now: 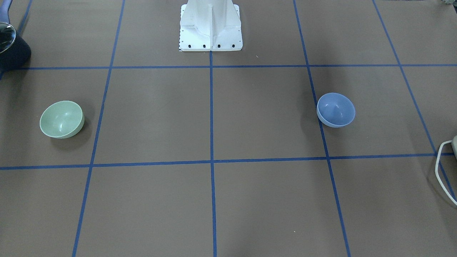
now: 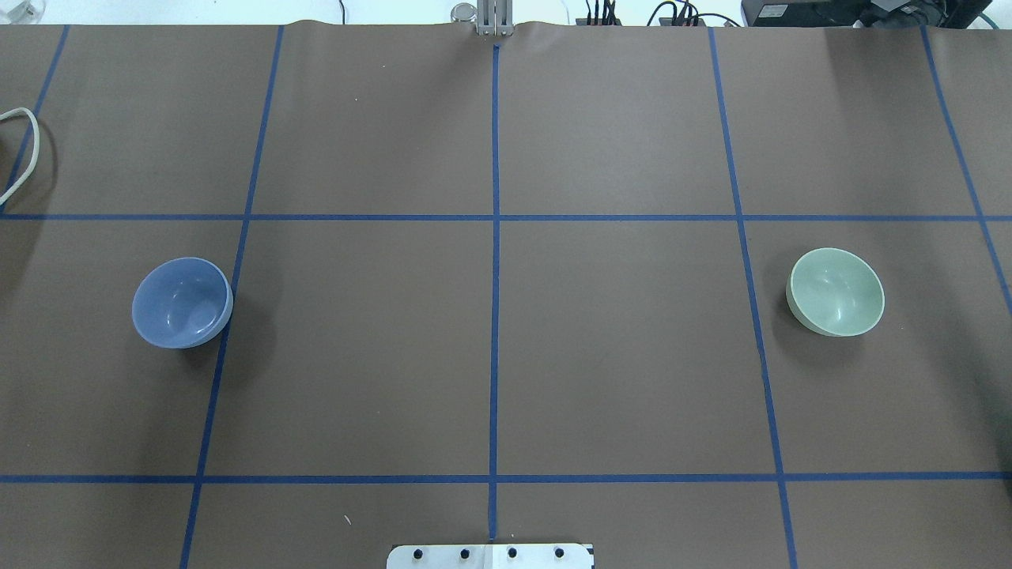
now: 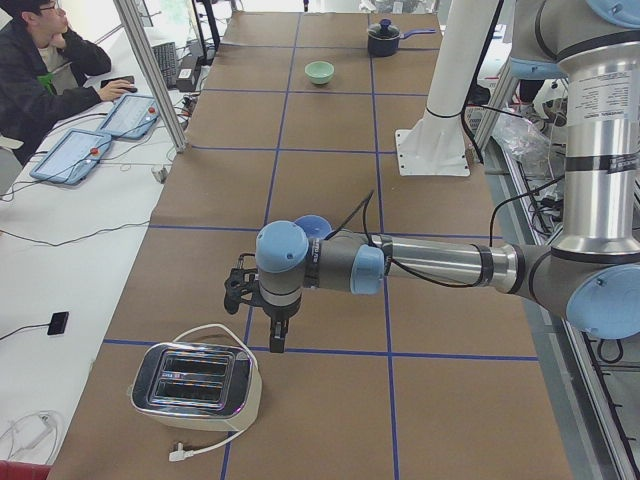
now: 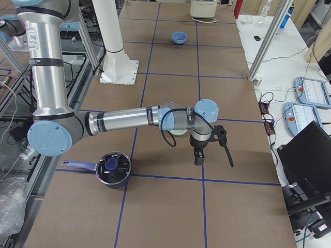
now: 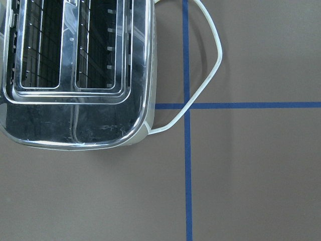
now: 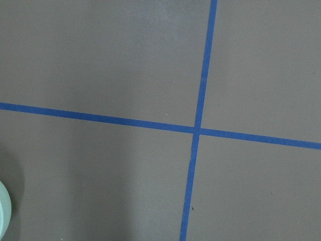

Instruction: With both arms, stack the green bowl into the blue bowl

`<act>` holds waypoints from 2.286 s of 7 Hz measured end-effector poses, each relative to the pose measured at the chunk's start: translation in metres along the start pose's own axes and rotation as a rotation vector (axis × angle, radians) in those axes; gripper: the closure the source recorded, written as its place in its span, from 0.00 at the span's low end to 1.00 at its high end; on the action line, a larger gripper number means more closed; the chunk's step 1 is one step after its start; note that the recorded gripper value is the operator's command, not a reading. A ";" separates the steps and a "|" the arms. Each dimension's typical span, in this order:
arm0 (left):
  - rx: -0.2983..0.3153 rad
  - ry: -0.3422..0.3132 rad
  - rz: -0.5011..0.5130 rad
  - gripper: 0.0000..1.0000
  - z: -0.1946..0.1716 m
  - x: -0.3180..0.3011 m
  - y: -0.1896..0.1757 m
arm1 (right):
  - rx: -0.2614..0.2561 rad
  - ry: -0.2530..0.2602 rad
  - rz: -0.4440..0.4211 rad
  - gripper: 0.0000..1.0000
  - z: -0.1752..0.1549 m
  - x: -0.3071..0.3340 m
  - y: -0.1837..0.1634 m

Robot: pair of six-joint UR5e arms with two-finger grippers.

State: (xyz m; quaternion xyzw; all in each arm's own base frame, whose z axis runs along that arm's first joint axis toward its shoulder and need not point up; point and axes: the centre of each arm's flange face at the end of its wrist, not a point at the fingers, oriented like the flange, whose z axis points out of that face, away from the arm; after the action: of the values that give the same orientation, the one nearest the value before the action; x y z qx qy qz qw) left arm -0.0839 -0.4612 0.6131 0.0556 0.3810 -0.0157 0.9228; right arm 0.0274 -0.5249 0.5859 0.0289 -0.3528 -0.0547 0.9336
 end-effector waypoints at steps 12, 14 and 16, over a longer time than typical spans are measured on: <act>0.072 0.060 0.239 0.02 0.010 0.095 -0.052 | 0.049 -0.019 -0.203 0.00 -0.018 -0.106 -0.052; -0.015 0.098 0.253 0.02 0.065 0.167 -0.050 | 0.040 -0.028 -0.248 0.00 -0.004 -0.125 -0.056; -0.092 0.129 0.260 0.02 0.112 0.237 -0.051 | 0.045 -0.033 -0.267 0.00 0.004 -0.129 -0.058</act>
State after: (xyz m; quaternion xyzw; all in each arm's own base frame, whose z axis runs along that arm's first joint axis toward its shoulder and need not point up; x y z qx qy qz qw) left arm 0.1593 -0.5217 0.5197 0.0628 0.4292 0.1251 0.8923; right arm -0.0758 -0.5670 0.4991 0.0955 -0.3621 -0.1712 0.9113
